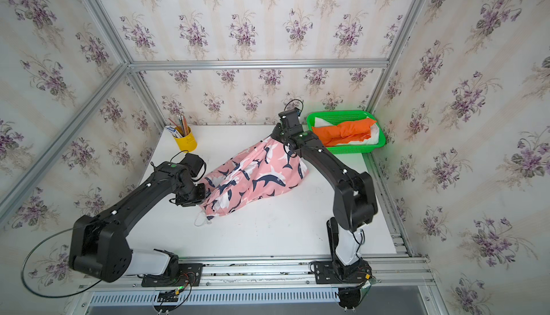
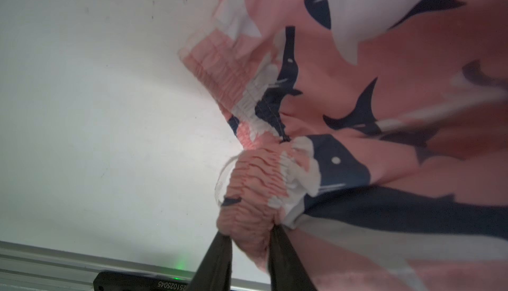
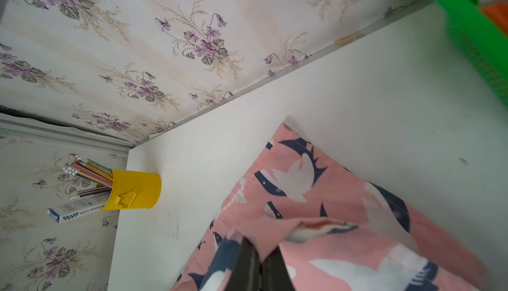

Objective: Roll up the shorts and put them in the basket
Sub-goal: Fold the shorts at the center of the board, then adjust the shorts at the center of the board.

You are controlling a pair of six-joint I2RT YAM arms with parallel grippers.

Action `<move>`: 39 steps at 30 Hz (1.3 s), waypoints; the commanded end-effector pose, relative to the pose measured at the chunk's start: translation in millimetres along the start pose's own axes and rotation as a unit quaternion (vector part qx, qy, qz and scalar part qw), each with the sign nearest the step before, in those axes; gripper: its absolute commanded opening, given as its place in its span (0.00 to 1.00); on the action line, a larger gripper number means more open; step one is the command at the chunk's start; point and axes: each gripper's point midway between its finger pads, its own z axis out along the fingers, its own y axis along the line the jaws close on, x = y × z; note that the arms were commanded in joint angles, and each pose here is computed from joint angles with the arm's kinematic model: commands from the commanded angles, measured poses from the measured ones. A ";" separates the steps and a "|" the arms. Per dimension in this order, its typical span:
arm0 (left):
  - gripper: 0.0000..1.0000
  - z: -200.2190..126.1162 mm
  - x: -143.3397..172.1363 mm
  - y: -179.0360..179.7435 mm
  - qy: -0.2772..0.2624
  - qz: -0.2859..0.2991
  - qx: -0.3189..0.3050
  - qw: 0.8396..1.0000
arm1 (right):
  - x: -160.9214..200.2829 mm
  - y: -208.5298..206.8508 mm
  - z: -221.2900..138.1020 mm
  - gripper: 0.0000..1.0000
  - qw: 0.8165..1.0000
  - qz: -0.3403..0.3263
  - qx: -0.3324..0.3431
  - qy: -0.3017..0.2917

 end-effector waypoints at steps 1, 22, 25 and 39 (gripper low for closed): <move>0.33 1.4 -21.7 18.4 -0.008 0.011 -0.041 0.999 | -16.3 2.4 43.6 0.01 1.000 0.003 -0.006 -0.013; 0.41 40.5 -72.6 -0.2 0.050 0.040 -0.031 0.997 | 125.1 -54.8 15.6 0.52 0.968 -0.115 -0.046 0.220; 0.35 51.3 -49.1 -17.6 0.074 0.067 -0.017 0.995 | 139.9 -70.8 25.5 0.52 0.963 -0.124 -0.037 0.236; 0.38 55.5 117.2 -156.3 0.105 0.173 0.118 0.972 | 148.6 -103.5 89.7 0.40 0.954 -0.147 -0.072 0.251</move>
